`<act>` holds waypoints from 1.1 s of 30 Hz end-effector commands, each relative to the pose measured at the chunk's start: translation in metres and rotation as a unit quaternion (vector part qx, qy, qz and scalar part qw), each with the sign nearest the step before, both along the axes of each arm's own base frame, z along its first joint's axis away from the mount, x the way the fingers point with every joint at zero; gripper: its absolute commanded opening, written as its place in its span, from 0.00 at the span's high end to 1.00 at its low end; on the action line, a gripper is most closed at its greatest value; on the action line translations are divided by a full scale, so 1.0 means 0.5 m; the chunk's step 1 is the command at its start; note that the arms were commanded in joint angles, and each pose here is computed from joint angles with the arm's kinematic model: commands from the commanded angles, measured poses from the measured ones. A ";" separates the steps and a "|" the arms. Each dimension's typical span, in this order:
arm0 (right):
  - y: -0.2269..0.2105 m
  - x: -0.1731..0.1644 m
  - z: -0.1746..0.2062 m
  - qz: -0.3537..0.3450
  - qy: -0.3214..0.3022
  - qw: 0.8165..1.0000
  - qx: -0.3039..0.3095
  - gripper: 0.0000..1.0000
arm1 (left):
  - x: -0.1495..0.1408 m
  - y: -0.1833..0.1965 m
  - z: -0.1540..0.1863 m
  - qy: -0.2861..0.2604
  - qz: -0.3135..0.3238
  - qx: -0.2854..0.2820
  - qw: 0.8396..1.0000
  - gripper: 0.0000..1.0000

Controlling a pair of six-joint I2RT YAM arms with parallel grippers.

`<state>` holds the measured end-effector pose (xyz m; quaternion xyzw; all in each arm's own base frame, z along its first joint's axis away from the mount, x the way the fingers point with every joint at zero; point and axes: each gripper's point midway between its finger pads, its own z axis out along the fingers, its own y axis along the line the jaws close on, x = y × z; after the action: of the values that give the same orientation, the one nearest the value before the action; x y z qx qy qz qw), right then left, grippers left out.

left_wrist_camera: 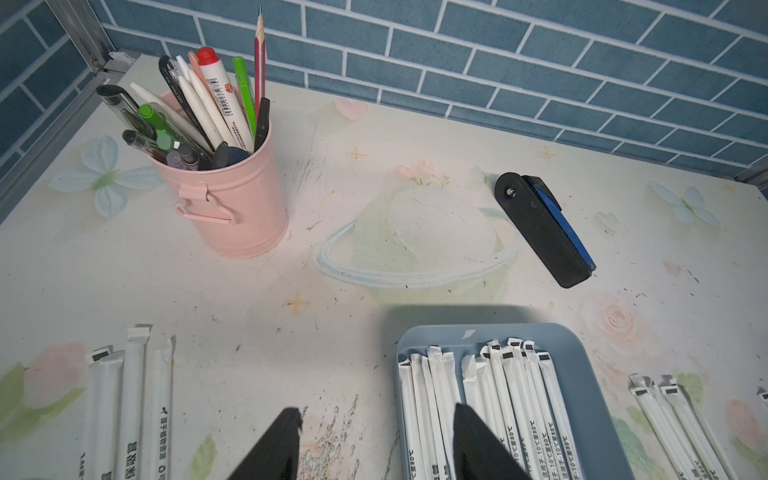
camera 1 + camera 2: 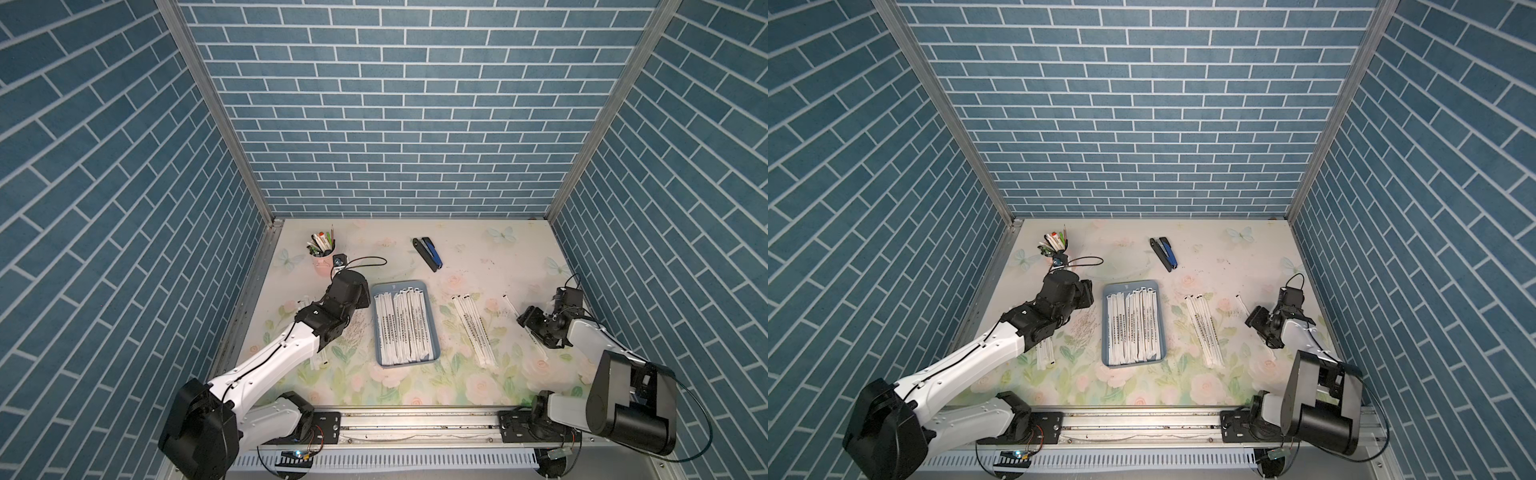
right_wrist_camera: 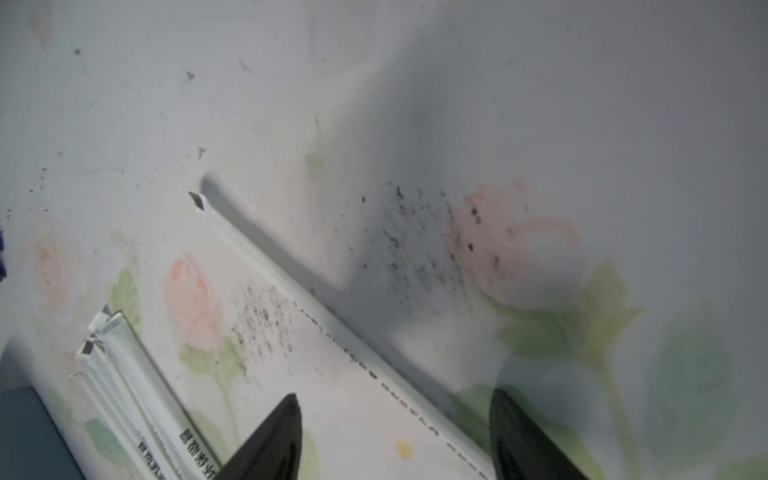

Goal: Put the straws into the storage box
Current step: Pick up the straw from the center of the board.

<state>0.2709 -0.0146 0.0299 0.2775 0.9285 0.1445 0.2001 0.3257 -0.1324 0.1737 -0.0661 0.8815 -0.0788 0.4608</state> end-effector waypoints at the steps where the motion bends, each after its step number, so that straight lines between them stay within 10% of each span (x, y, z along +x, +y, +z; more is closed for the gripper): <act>1: 0.038 -0.020 -0.005 0.019 0.010 1.000 0.017 0.30 | 0.002 -0.002 -0.005 -0.001 0.001 -0.011 1.000 0.39; 33: 0.077 0.042 0.012 0.142 0.039 0.972 -0.183 0.98 | -0.033 0.036 -0.061 0.051 0.018 -0.017 0.998 0.39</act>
<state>0.2876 0.0197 0.0239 0.1280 0.9742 -0.0038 0.1858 0.3138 -0.1207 0.1456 -0.0835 0.8982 -0.0786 0.4243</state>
